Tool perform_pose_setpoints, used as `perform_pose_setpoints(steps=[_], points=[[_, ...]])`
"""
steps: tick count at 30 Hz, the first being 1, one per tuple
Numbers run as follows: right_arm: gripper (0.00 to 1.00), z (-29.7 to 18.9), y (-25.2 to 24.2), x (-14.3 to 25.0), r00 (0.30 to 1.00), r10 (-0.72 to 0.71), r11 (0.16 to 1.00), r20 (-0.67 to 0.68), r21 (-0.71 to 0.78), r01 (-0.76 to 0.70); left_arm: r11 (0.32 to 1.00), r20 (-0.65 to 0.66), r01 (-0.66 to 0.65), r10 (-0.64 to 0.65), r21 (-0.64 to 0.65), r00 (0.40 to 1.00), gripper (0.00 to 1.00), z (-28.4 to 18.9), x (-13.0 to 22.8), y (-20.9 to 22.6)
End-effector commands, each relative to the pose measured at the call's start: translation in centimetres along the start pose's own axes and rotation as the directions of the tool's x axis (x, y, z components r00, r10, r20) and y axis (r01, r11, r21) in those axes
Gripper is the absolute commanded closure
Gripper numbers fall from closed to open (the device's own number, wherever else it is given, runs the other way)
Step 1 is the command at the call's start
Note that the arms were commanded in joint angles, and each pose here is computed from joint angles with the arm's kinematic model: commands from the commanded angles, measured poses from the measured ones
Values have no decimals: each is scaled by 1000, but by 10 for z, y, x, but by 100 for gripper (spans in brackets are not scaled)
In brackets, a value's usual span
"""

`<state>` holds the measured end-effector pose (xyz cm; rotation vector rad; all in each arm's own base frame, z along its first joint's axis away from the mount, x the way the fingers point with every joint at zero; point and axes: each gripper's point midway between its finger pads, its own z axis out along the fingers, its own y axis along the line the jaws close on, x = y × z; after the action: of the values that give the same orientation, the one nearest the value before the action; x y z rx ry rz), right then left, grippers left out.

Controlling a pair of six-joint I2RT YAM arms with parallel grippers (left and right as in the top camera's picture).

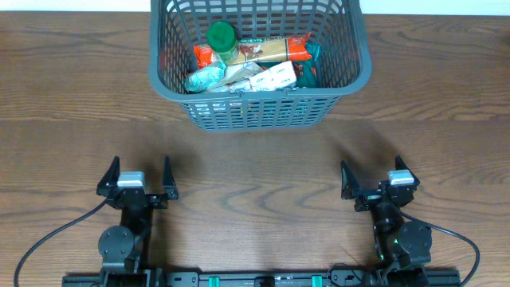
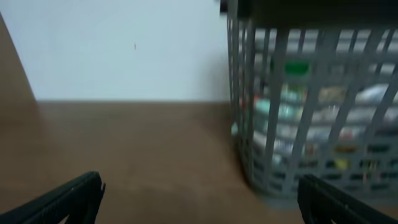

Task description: Pack container

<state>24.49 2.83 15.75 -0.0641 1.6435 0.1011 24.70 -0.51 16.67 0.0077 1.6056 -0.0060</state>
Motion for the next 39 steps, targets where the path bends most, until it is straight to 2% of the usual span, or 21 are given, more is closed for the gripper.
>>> perform_pose_setpoints(steps=[1, 3, 9, 15, 39], points=[[1, 0, 1, 2, 1000, -8, 1000, -7, -6, 8, 999, -71, 45, -45, 4, 997, 2, -1, 18, -1], [1, 0, 1, 2, 1000, -8, 1000, -7, -6, 8, 994, -126, 109, -105, 31, 987, 2, -2, 31, -8], [1, 0, 1, 2, 1000, -8, 1000, -7, -6, 8, 988, -127, 115, -101, 101, 987, 1, -3, 29, -20], [1, 0, 1, 2, 1000, -8, 1000, -7, -6, 8, 988, -109, -16, 34, 155, 993, 2, -4, 28, -28], [1, 0, 1, 2, 1000, -8, 1000, -7, -6, 8, 987, -129, 3, 18, 160, 991, 1, -3, 32, -30]])
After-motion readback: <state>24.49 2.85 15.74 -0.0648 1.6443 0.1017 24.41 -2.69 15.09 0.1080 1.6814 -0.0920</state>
